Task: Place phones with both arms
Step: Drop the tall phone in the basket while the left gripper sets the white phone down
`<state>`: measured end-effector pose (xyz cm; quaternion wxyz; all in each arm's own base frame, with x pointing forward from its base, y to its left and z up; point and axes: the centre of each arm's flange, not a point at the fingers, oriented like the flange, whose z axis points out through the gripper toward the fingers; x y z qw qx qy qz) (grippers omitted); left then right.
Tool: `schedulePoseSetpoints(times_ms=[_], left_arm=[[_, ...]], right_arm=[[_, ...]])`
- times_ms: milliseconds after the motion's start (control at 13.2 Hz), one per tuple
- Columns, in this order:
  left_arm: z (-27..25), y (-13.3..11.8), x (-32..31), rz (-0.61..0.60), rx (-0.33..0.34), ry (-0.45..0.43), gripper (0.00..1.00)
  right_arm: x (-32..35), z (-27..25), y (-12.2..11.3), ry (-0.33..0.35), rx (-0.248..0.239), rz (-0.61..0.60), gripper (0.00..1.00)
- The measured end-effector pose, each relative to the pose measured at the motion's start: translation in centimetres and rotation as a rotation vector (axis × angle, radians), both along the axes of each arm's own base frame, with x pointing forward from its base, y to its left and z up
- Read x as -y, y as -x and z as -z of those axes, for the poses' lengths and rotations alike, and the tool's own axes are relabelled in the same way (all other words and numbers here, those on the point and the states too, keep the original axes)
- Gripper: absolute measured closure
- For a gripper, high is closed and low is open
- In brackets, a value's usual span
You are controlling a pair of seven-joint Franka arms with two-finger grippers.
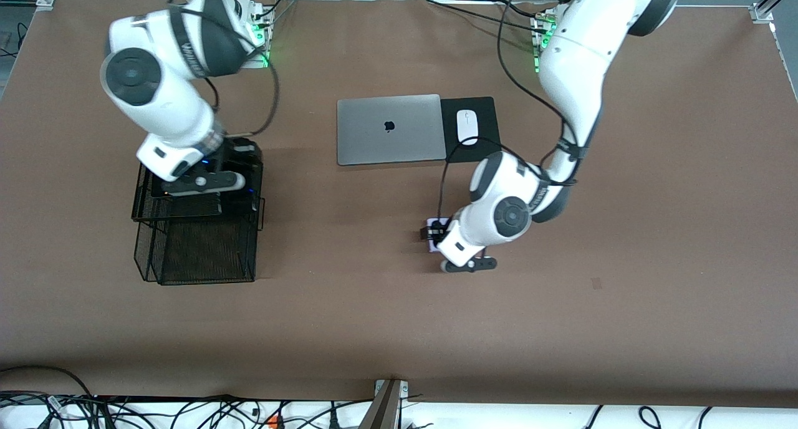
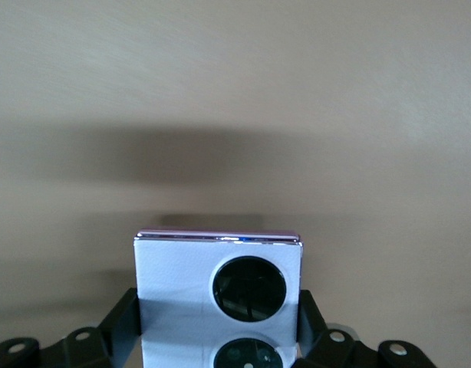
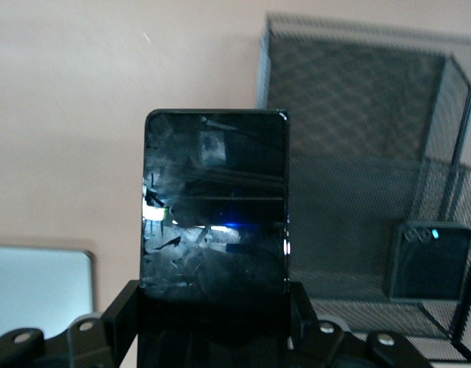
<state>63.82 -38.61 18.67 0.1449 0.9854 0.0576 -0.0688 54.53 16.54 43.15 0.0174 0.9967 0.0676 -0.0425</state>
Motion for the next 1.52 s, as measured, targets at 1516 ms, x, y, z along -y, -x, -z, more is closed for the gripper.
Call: schedulePoseSetpoints(times_ms=[1516], left_arm=[[-25.0, -4.3, -21.2, 0.048, 0.024, -0.276, 0.00]], right_arm=[[8.1, 8.5, 1.1, 0.001, 0.022, 0.056, 0.00]])
